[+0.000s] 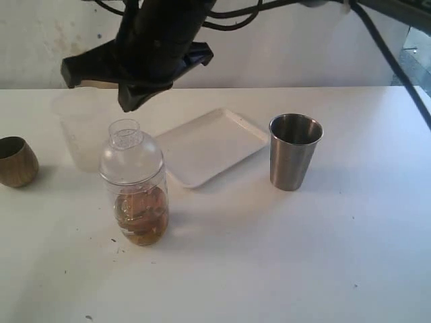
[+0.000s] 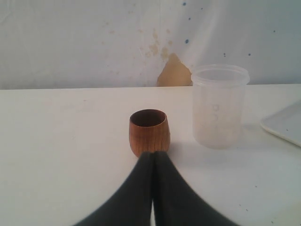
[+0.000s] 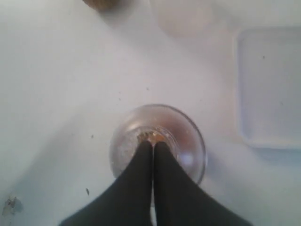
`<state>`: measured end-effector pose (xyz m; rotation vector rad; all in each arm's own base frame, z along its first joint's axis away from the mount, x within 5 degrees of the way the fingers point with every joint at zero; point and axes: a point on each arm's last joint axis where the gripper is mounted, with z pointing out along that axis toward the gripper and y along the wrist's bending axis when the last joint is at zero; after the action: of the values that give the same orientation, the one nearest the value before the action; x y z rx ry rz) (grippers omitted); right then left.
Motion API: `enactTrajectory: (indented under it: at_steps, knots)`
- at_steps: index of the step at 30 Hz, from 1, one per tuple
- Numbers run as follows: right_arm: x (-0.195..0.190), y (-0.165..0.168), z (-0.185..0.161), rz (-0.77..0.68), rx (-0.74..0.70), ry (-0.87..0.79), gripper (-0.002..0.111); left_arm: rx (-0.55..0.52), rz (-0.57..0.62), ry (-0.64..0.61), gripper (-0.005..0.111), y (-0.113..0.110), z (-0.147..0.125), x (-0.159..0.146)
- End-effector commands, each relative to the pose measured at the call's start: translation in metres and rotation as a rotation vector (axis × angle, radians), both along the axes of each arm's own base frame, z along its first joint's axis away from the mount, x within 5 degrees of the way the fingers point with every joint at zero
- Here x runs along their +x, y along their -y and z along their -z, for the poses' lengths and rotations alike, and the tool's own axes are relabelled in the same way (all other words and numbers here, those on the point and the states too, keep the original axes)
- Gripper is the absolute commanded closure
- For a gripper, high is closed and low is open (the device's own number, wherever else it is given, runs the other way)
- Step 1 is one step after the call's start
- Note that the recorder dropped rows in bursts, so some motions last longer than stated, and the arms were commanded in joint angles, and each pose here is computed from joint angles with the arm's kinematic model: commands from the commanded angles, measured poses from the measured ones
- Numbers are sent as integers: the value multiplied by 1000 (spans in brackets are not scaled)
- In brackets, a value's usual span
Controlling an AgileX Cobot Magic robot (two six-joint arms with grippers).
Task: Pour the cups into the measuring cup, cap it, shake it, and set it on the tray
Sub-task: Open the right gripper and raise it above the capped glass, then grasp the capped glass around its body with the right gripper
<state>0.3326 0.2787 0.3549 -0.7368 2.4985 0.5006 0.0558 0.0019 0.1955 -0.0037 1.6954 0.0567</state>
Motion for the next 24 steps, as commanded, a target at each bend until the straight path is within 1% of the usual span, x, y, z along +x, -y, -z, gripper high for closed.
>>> enactTrajectory:
  at_steps: [1,9,13,19,24]
  knots:
    - [-10,-14,-9,-50,43,52,108,1,-2,9,107,0,1,0]
    - [0,-26,31,-65,-56,-32,108,1,-2,9,107,0,1,0]
    - [-2,-27,35,-71,-71,-49,108,1,-2,9,107,0,1,0]
    - [-6,-22,20,-72,-54,-15,108,1,-2,9,107,0,1,0]
    - [-13,-13,-11,-102,-20,106,108,1,-2,9,107,0,1,0]
